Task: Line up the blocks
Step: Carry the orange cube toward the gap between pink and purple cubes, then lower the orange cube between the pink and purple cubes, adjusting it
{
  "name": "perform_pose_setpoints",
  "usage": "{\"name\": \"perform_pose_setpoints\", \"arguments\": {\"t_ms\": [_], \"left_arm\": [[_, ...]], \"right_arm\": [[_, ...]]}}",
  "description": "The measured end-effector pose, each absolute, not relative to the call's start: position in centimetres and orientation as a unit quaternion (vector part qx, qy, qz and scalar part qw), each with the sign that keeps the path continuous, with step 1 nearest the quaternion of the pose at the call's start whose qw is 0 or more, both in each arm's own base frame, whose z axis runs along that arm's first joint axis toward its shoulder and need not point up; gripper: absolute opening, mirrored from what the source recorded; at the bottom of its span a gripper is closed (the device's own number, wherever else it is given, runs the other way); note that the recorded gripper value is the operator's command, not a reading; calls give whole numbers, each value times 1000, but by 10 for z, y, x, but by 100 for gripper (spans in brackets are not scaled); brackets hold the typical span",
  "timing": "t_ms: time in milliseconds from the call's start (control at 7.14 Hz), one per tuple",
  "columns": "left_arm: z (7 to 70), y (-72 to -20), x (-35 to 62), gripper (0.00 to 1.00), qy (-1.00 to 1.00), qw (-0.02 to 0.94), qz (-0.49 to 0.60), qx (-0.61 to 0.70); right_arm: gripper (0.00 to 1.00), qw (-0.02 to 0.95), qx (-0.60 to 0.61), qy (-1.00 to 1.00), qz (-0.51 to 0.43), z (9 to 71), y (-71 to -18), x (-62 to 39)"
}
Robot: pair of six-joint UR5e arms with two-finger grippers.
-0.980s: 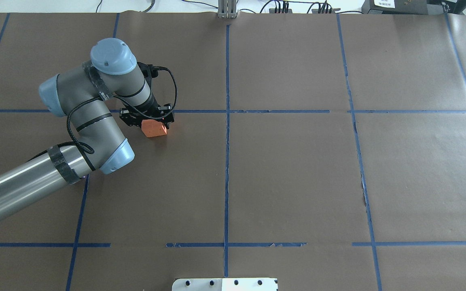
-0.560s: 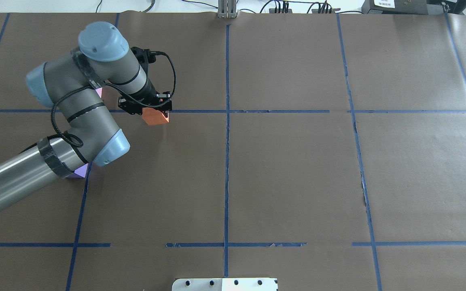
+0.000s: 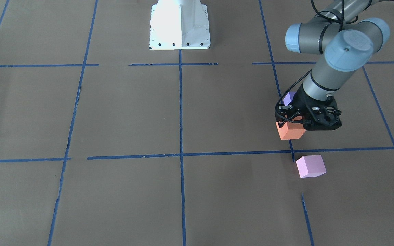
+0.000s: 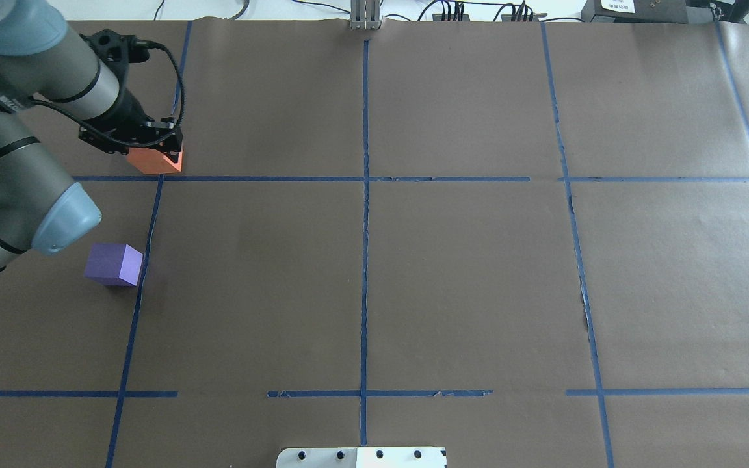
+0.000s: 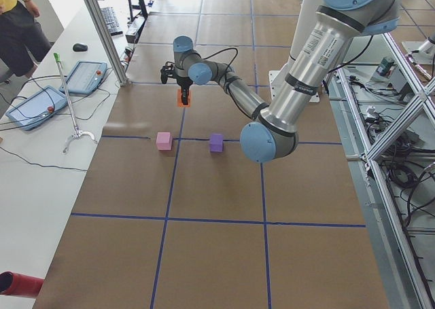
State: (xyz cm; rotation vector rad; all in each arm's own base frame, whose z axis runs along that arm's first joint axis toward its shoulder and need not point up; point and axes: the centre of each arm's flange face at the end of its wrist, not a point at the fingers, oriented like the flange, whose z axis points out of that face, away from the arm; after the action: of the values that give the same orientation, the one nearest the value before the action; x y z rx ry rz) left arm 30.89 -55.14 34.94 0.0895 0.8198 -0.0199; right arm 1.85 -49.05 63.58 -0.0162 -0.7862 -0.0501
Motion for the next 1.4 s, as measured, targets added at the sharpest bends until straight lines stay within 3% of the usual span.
{"name": "perform_pose_setpoints", "arguments": {"t_ms": [420, 1400], "left_arm": [[422, -525, 278, 13, 392, 919, 16, 31], [463, -552, 346, 16, 392, 919, 38, 8]], "right_arm": [[100, 923, -8, -383, -24, 636, -491, 18], [100, 923, -8, -383, -24, 636, -490, 18]]}}
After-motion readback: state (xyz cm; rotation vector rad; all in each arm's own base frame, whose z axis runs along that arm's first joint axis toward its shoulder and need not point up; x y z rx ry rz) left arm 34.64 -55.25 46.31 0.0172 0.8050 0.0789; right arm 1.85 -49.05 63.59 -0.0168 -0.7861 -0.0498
